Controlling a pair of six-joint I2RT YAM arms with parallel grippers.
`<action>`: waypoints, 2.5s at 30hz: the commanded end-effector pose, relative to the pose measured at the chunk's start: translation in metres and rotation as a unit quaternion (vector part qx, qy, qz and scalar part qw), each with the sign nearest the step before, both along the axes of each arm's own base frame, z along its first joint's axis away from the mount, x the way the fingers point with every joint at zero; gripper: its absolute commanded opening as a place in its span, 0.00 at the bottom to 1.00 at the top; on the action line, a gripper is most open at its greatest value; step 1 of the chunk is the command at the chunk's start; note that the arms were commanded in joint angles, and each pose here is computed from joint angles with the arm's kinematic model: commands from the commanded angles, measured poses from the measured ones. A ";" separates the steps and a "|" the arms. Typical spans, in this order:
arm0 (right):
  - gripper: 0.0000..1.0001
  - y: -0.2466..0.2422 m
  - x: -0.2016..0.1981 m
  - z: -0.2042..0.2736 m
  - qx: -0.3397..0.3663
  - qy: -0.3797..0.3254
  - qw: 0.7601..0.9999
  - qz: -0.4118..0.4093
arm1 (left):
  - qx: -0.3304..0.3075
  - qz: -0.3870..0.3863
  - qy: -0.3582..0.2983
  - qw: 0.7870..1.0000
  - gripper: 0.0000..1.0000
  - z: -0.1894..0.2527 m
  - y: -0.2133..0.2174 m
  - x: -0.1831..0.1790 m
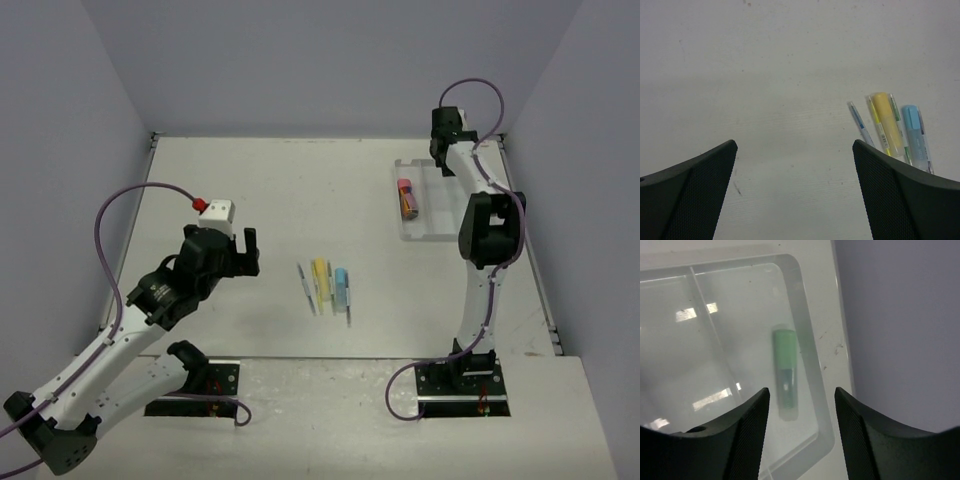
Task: Sort the stationery into containers
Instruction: Place the pen in the storage box, then pick up the pen from the center of the board.
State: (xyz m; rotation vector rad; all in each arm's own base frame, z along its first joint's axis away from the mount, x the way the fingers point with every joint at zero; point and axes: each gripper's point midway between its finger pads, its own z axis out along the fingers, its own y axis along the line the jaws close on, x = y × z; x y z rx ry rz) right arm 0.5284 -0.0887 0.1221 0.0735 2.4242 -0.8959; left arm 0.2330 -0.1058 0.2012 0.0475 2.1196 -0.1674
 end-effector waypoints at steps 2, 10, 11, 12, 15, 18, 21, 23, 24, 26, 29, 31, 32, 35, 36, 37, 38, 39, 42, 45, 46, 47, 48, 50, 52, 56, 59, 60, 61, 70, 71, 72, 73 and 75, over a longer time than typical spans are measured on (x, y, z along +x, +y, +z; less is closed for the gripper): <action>0.54 0.071 -0.018 0.060 0.147 -0.083 0.986 0.011 | 0.001 0.021 -0.018 1.000 1.00 0.006 0.005 0.005; 0.55 0.256 -0.144 0.012 0.386 -0.043 0.918 0.084 | 0.013 0.053 -0.015 0.998 1.00 0.003 0.015 0.007; 0.54 0.274 -0.160 0.005 0.394 -0.028 0.914 0.095 | 0.016 0.054 -0.012 0.998 1.00 0.002 0.015 0.008; 0.54 0.290 -0.176 -0.002 0.402 -0.017 0.910 0.097 | 0.017 0.056 -0.011 0.998 1.00 0.001 0.016 0.008; 0.52 0.326 -0.219 -0.027 0.411 0.019 0.904 0.116 | 0.019 0.059 -0.007 0.998 1.00 0.000 0.016 0.008; 0.49 0.348 -0.247 -0.043 0.401 0.042 0.907 0.119 | 0.019 0.057 -0.007 0.998 1.00 -0.001 0.015 0.009; 0.42 0.364 -0.266 -0.057 0.402 0.059 0.905 0.125 | 0.020 0.056 -0.005 0.998 1.00 -0.002 0.015 0.009; 0.38 0.367 -0.273 -0.067 0.394 0.067 0.909 0.122 | 0.020 0.056 -0.005 0.998 1.00 -0.002 0.015 0.009; 0.36 0.368 -0.275 -0.070 0.391 0.069 0.910 0.122 | 0.020 0.056 -0.005 0.998 1.00 -0.002 0.015 0.009; 0.35 0.371 -0.276 -0.073 0.387 0.073 0.911 0.123 | 0.019 0.055 -0.006 0.998 1.00 -0.002 0.014 0.009; 0.33 0.369 -0.275 -0.077 0.380 0.074 0.915 0.118 | 0.019 0.055 -0.005 0.998 1.00 -0.002 0.014 0.009; 0.32 0.366 -0.275 -0.081 0.369 0.074 0.919 0.113 | 0.019 0.055 -0.005 0.998 1.00 -0.002 0.014 0.009; 0.32 0.364 -0.274 -0.082 0.364 0.073 0.922 0.110 | 0.020 0.054 -0.005 0.998 1.00 -0.002 0.014 0.009; 0.32 0.360 -0.275 -0.087 0.357 0.075 0.925 0.105 | 0.020 0.052 -0.004 0.998 1.00 -0.003 0.013 0.009; 0.32 0.360 -0.276 -0.089 0.357 0.078 0.925 0.105 | 0.020 0.051 -0.003 0.999 1.00 -0.003 0.013 0.009; 0.32 0.361 -0.276 -0.091 0.357 0.081 0.925 0.106 | 0.020 0.050 -0.003 0.999 1.00 -0.003 0.013 0.009; 0.32 0.362 -0.277 -0.093 0.356 0.083 0.925 0.106 | 0.020 0.050 -0.002 0.999 1.00 -0.004 0.012 0.009; 0.32 0.362 -0.277 -0.096 0.355 0.086 0.925 0.105 | 0.020 0.051 -0.002 0.998 1.00 -0.004 0.013 0.009; 0.30 0.364 -0.278 -0.101 0.357 0.094 0.923 0.105 | 0.020 0.051 -0.003 0.999 1.00 -0.003 0.013 0.009; 0.30 0.366 -0.278 -0.102 0.359 0.096 0.922 0.107 | 0.019 0.050 -0.003 0.999 1.00 -0.003 0.013 0.009; 0.30 0.366 -0.278 -0.103 0.358 0.097 0.923 0.106 | 0.019 0.049 -0.003 0.999 1.00 -0.003 0.012 0.009; 0.29 0.366 -0.277 -0.104 0.356 0.098 0.923 0.105 | 0.019 0.049 -0.003 0.999 1.00 -0.003 0.012 0.009; 0.29 0.367 -0.277 -0.105 0.355 0.099 0.924 0.105 | 0.019 0.049 -0.003 0.999 1.00 -0.003 0.012 0.009; 0.28 0.367 -0.277 -0.108 0.351 0.102 0.925 0.102 | 0.019 0.049 -0.003 0.999 1.00 -0.003 0.012 0.009; 0.29 0.365 -0.277 -0.112 0.345 0.105 0.928 0.097 | 0.018 0.048 -0.003 0.999 1.00 -0.003 0.012 0.009; 0.31 0.361 -0.278 -0.118 0.330 0.110 0.933 0.089 | 0.018 0.048 -0.005 0.999 1.00 -0.002 0.012 0.009; 0.31 0.361 -0.279 -0.119 0.329 0.110 0.934 0.089 | 0.017 0.047 -0.004 0.999 1.00 -0.002 0.011 0.009; 0.31 0.361 -0.278 -0.118 0.330 0.108 0.933 0.090 | 0.017 0.047 -0.004 0.999 1.00 -0.002 0.011 0.008; 0.30 0.361 -0.278 -0.116 0.331 0.107 0.933 0.091 | 0.017 0.047 -0.004 0.999 1.00 -0.002 0.012 0.008; 0.09 0.366 -0.273 -0.090 0.344 0.090 0.928 0.113 | 0.015 0.047 -0.006 0.999 1.00 -0.001 0.012 0.008; 0.08 0.367 -0.270 -0.076 0.349 0.077 0.926 0.119 | 0.016 0.047 -0.006 0.999 1.00 -0.001 0.012 0.008; 0.08 0.366 -0.268 -0.064 0.353 0.067 0.925 0.124 | 0.015 0.047 -0.006 0.999 1.00 -0.001 0.012 0.008; 0.08 0.363 -0.265 -0.054 0.350 0.054 0.926 0.129 | 0.015 0.047 -0.006 0.999 1.00 -0.001 0.012 0.008; 0.08 0.359 -0.260 -0.023 0.357 0.026 0.922 0.144 | 0.016 0.047 -0.006 0.999 1.00 -0.001 0.012 0.008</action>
